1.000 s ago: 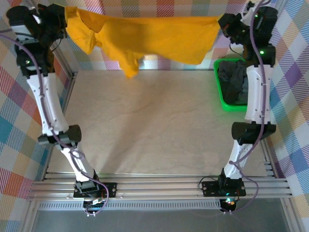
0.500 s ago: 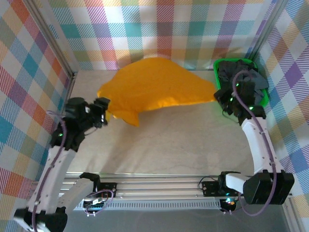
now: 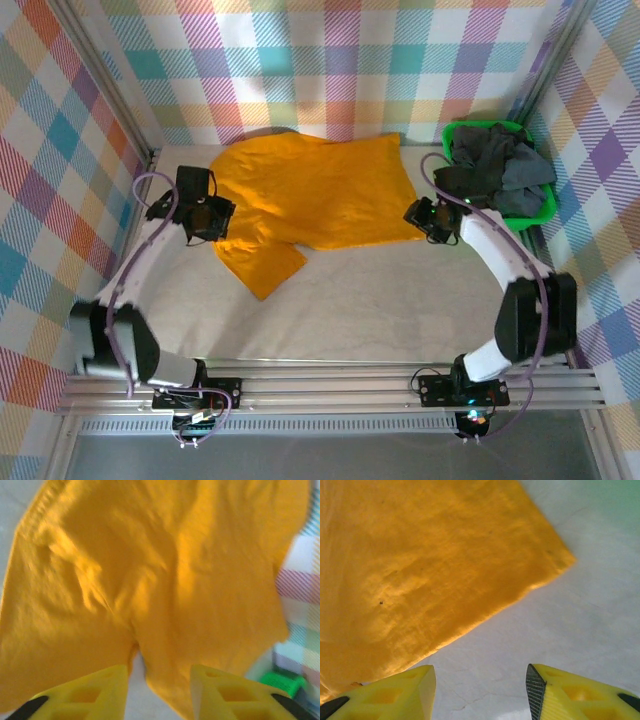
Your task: Fold and stack the t-shirts
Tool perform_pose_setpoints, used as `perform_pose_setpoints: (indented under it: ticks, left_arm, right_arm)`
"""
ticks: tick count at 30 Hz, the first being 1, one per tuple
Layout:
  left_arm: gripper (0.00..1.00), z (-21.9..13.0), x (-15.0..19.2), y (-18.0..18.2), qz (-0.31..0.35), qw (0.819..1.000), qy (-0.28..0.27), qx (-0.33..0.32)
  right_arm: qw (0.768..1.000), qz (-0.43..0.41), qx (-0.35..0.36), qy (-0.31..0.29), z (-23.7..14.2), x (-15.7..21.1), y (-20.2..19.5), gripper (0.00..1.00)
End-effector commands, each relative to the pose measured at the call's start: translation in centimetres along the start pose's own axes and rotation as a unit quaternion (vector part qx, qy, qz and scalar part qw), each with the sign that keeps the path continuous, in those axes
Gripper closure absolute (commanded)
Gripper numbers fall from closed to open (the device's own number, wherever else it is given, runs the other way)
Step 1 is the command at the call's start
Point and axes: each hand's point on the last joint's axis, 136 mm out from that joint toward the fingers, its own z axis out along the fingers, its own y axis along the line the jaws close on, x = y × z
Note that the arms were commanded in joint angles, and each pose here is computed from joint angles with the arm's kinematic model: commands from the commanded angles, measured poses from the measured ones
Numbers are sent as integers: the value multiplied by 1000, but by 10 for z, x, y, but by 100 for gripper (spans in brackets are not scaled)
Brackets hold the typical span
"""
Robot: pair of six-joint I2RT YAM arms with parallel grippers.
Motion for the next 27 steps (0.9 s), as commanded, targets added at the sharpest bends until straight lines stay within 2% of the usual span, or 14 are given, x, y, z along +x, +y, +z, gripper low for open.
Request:
perform_pose_setpoints:
  ticks: [1,4,7,10,12,16,22,27]
  left_arm:
    - [66,37,-25,7,-5,999,-4,-34]
    - [67,79,-37,5,-15,999,18,-44]
    - [67,116,-37,13,-7,996,44,-83]
    - [68,140,-30,33,-13,991,66,-113]
    - [68,143,-23,49,-10,989,74,-131]
    - [68,138,-1,88,-2,982,97,-160]
    - [68,106,31,150,12,972,127,-199]
    - [67,90,43,174,23,969,138,-205]
  right_arm:
    - [998,-44,-23,27,31,-8,23,49]
    - [997,-52,-3,54,69,-18,24,49]
    - [994,-46,25,91,104,-21,19,50]
    - [990,-31,61,127,128,-13,6,50]
    - [984,-20,95,152,133,-3,-9,51]
    - [963,-3,165,211,117,33,-41,48]
    - [954,13,193,230,73,93,-79,48]
    - [952,33,205,225,48,123,-103,48]
